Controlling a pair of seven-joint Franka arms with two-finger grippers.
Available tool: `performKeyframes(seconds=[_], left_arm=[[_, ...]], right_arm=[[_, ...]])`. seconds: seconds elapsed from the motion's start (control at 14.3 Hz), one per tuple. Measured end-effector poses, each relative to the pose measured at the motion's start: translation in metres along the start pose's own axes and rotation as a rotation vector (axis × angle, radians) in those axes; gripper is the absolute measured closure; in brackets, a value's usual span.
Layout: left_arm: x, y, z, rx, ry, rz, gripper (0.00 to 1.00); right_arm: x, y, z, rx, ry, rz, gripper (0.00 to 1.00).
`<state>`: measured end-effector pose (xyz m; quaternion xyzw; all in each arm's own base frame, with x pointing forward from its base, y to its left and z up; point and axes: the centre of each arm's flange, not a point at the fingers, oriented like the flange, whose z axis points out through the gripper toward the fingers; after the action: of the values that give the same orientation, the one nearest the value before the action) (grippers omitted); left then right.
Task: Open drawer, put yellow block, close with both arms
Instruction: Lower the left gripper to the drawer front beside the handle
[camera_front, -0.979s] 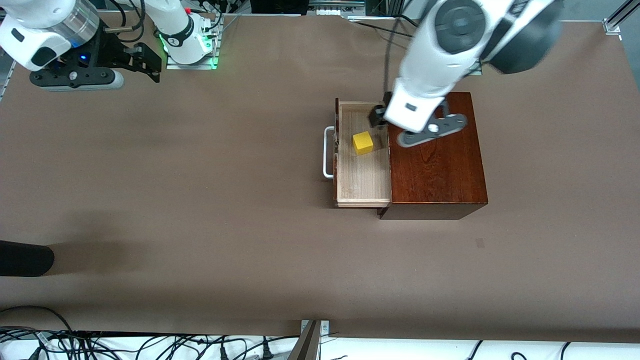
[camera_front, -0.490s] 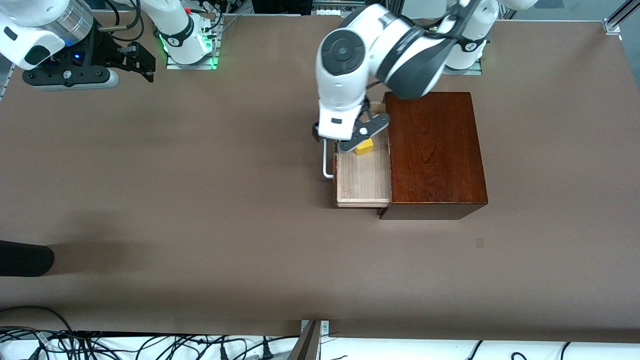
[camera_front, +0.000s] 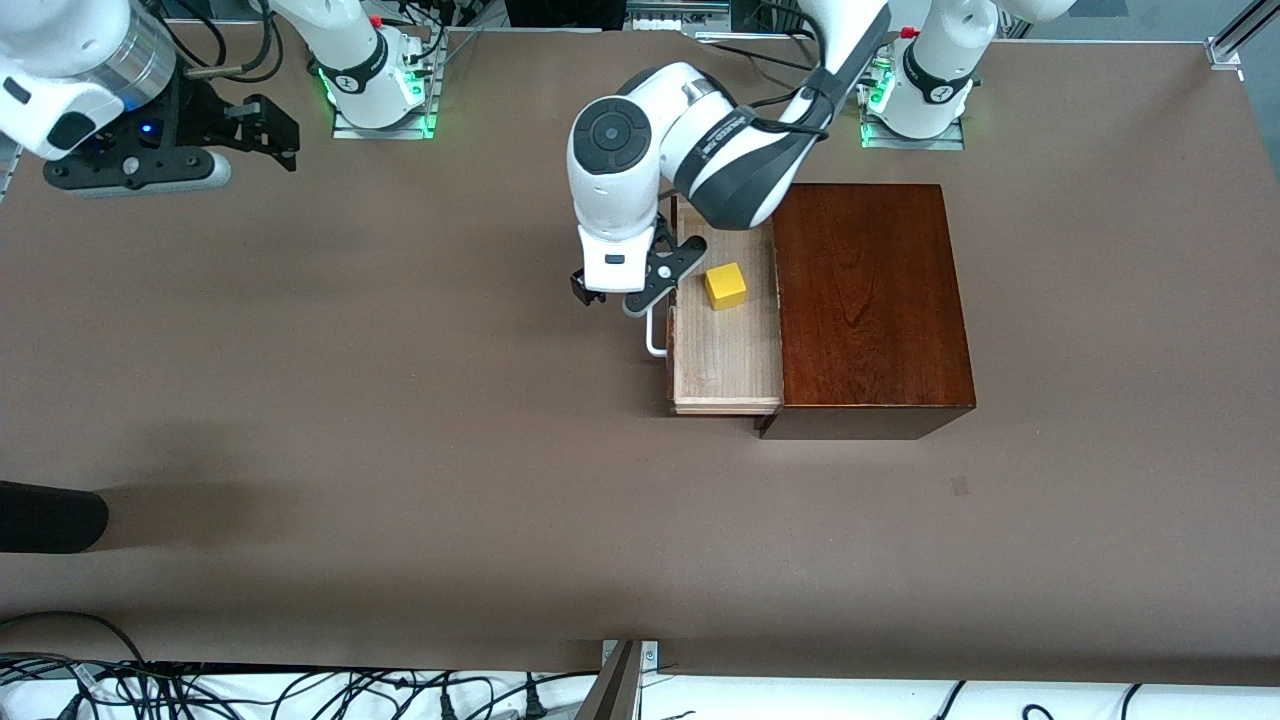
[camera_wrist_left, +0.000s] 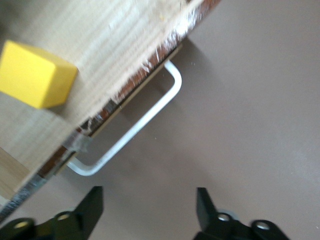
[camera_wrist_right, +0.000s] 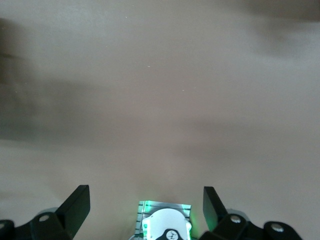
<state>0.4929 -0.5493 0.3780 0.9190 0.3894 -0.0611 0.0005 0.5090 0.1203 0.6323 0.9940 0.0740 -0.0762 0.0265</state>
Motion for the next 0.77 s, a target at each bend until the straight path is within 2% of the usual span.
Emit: performKeyframes(seconds=[0.35,0.49,0.56,0.77], left_arm=[[-0.009,0.002,0.035,0.043,0.003,-0.008,0.71],[-0.004,0.003,0.049,0.062,0.01,-0.083,0.92],[0.001,0.004,0.055,0.069,0.015,-0.116,0.99],[0.017,0.005,0.062,0.078,0.038,-0.159,0.99]], right_arm=[[0.003,0.052,0.0,0.013,0.023,-0.082,0.0],[0.003,0.064,-0.002,0.019,0.044,-0.108,0.0],[0.004,0.069,-0.002,0.03,0.054,-0.118,0.0],[0.006,0.083,0.001,0.049,0.068,-0.109,0.0]])
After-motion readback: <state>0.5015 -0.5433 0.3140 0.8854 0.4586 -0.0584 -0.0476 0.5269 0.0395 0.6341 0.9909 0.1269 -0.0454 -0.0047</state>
